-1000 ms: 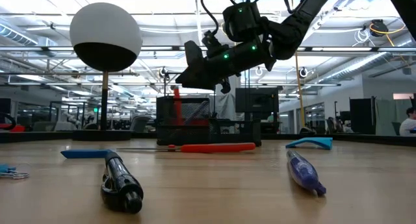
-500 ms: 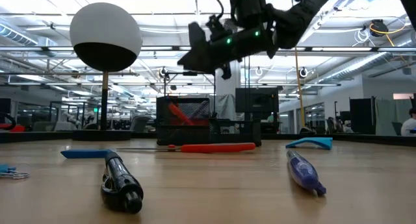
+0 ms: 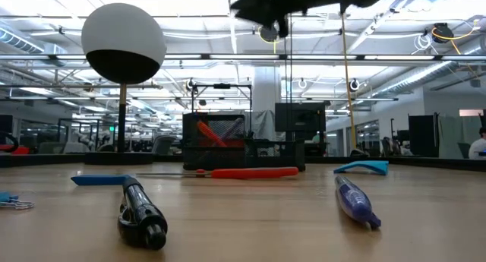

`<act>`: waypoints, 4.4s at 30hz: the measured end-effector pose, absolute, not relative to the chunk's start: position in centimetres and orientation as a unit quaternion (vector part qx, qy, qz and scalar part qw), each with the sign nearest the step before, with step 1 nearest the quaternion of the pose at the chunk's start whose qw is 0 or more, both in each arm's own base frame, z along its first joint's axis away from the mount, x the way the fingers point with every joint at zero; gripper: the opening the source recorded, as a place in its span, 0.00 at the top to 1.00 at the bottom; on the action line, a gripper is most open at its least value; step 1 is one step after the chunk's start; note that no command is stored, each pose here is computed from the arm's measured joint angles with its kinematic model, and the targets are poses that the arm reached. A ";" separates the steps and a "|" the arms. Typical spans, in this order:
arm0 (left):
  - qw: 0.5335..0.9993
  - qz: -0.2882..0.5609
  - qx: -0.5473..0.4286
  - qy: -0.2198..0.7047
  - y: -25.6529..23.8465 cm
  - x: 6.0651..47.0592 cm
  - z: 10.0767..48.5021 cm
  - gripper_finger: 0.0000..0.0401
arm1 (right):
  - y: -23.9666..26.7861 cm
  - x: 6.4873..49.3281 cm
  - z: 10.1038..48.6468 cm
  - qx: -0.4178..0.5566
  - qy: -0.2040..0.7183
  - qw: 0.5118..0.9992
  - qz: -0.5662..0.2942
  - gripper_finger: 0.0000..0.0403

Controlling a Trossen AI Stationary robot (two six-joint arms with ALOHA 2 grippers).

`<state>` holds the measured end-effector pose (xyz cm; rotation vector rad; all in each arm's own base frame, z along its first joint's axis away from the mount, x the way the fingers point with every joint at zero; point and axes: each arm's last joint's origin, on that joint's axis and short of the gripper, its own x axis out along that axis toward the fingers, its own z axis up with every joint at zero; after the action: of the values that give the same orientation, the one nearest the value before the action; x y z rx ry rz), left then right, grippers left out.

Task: Pick and place office supplies into organizer
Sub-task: Put the purple marker into the black desk organizer

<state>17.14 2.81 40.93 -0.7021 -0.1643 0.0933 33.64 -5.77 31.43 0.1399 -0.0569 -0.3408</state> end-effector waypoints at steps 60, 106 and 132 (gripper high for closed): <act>0.930 0.057 -0.355 -0.076 2.8 17.2 40.8 0.45 | 9.2 35.7 32.2 -0.162 0.451 0.830 0.285 0.75; 0.930 0.057 -0.356 -0.076 2.8 17.2 40.8 0.45 | 13.5 39.2 23.6 -0.278 0.547 0.699 0.368 0.75; 0.930 0.057 -0.355 -0.077 2.8 17.2 40.8 0.45 | 16.9 39.3 18.5 -0.337 0.574 0.640 0.385 0.75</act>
<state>17.17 2.79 40.76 -0.7279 -0.1567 0.1176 39.26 16.90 18.54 -0.7685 1.3087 0.8776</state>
